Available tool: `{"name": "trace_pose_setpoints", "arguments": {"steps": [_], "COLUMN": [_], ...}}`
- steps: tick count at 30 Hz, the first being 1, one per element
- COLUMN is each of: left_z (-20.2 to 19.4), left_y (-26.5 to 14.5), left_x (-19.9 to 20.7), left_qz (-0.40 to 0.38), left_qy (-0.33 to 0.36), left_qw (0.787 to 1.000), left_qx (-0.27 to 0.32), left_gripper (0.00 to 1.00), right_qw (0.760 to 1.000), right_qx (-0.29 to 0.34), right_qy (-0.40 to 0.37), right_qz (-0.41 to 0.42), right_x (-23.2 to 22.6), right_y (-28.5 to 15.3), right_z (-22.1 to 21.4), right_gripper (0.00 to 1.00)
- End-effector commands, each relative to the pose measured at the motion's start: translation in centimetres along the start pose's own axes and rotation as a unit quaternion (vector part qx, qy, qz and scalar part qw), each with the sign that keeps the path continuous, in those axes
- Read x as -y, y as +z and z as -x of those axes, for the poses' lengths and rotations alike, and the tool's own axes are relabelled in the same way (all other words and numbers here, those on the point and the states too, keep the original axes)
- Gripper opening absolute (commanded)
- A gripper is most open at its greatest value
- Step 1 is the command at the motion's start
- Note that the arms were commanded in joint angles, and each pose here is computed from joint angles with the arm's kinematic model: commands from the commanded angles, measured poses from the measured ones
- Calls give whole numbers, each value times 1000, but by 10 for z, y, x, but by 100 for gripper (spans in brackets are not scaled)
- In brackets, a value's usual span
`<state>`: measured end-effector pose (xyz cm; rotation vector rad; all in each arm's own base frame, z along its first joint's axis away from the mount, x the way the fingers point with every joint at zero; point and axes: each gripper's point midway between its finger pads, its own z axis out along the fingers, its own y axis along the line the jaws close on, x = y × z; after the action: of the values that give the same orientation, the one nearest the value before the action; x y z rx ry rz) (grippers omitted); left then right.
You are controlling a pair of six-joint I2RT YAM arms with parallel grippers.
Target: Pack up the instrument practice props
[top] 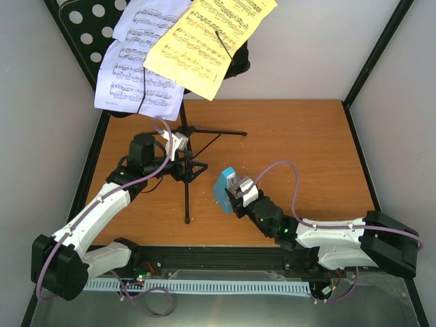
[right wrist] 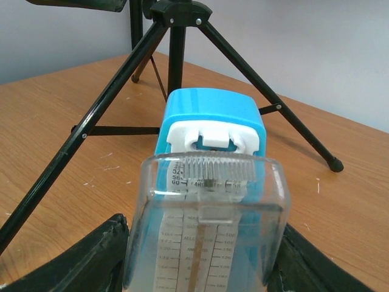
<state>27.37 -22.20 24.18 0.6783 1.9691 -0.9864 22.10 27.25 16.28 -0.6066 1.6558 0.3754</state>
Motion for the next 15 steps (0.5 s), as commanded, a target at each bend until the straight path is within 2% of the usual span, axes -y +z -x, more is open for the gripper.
{"name": "trace_pose_setpoints", "arguments": {"steps": [1, 15], "left_z": [7, 6], "left_y": [-1, -1], "left_x": [3, 3], "left_qz": [-7, -8], "left_qy": [10, 9], "left_qw": [1000, 1000], "left_qx": [7, 6], "left_gripper": [99, 99], "right_qw": [998, 996], "right_qx": [-54, -82], "right_qy": [-17, -14], "right_qz": [20, 22], "right_x": [-5, -3], "right_y": [3, 12], "right_z": [-27, -30], "right_gripper": [45, 46]}}
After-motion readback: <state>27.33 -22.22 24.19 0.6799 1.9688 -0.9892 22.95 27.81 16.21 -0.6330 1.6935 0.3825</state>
